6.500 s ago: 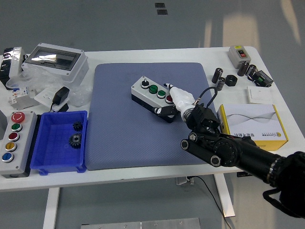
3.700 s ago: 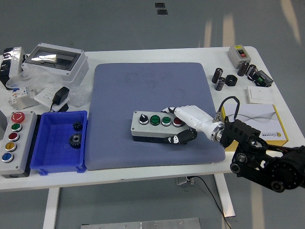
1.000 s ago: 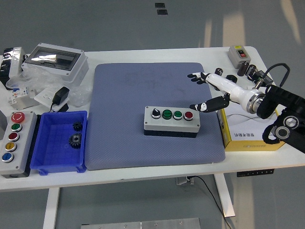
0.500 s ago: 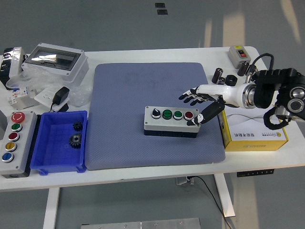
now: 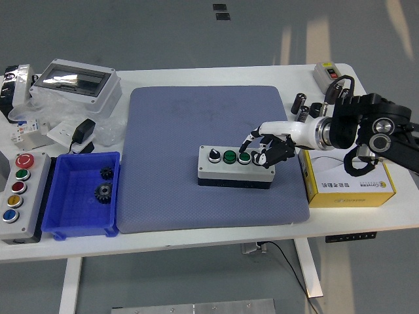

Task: Pick up the button,place it on the desk,press the button,press the button

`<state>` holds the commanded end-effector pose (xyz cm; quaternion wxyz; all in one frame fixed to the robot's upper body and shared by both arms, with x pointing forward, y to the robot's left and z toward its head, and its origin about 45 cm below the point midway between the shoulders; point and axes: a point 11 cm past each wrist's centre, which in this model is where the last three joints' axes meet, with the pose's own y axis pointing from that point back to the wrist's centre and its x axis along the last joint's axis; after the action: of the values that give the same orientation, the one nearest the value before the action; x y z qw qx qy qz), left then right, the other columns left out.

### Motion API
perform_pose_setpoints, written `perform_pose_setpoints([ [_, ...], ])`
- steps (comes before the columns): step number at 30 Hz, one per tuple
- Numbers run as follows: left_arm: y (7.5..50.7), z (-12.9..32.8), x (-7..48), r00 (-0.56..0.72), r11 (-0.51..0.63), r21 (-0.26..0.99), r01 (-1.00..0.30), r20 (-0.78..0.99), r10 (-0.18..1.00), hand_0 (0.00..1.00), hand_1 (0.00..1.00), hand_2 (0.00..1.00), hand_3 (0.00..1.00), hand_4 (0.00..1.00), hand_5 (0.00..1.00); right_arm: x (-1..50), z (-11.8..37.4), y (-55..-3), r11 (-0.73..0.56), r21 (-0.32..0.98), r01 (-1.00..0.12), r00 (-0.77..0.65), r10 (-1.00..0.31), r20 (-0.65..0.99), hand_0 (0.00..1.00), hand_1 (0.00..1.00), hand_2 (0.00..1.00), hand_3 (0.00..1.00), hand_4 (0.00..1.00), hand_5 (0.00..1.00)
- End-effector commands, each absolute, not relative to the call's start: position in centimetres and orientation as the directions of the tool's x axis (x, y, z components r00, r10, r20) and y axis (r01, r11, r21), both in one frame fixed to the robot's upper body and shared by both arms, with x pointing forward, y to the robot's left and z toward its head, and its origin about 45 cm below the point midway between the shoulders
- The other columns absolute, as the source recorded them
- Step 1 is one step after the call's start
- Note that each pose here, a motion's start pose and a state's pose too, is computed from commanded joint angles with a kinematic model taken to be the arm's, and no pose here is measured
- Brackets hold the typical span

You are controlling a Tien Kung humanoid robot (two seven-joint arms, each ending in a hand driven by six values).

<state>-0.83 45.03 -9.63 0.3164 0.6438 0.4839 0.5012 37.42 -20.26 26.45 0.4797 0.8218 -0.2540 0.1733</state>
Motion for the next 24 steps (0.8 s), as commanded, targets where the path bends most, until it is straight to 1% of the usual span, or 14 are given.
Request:
perform_pose_setpoints([
  [3,45.0,-9.6,-0.8,0.029,-0.331,0.893,0.305,0.339,0.94,0.644,0.633,0.562,0.598,0.608,0.146,37.4,26.0,-20.2,-0.406,0.706,-0.58,0.814,-0.252,0.524,0.002,0.096,0.212,0.776,0.223,0.117],
  [4,45.0,-9.6,-0.8,0.029,-0.331,0.893,0.304,0.339,0.94,0.644,0.633,0.561,0.597,0.606,0.143,37.5,25.8,-20.3,-0.402,0.709,-0.58,0.814,-0.255,0.522,0.002,0.092,0.204,0.772,0.203,0.121],
  [9,45.0,-9.7,-0.7,0.03,-0.331,0.894,0.302,0.338,0.941,0.644,0.633,0.561,0.597,0.606,0.143,37.8,24.9,-20.6,-0.383,0.715,-0.585,0.811,-0.273,0.518,0.002,0.092,0.204,0.772,0.203,0.121],
  [10,45.0,-9.7,-0.7,0.03,-0.33,0.894,0.301,0.337,0.941,0.644,0.633,0.56,0.597,0.607,0.143,37.9,24.7,-20.7,-0.377,0.716,-0.587,0.809,-0.276,0.518,0.002,0.091,0.199,0.771,0.188,0.114],
  [20,45.0,-9.7,-0.7,0.029,-0.329,0.897,0.295,0.335,0.942,0.644,0.633,0.558,0.596,0.606,0.141,38.0,22.9,-21.1,-0.342,0.731,-0.59,0.807,-0.281,0.519,0.002,0.091,0.196,0.768,0.185,0.112],
  [24,44.9,-9.7,-0.7,0.028,-0.327,0.899,0.292,0.333,0.942,0.644,0.633,0.554,0.596,0.605,0.139,38.1,23.0,-21.0,-0.345,0.723,-0.599,0.801,-0.289,0.525,0.002,0.089,0.194,0.765,0.187,0.11],
])
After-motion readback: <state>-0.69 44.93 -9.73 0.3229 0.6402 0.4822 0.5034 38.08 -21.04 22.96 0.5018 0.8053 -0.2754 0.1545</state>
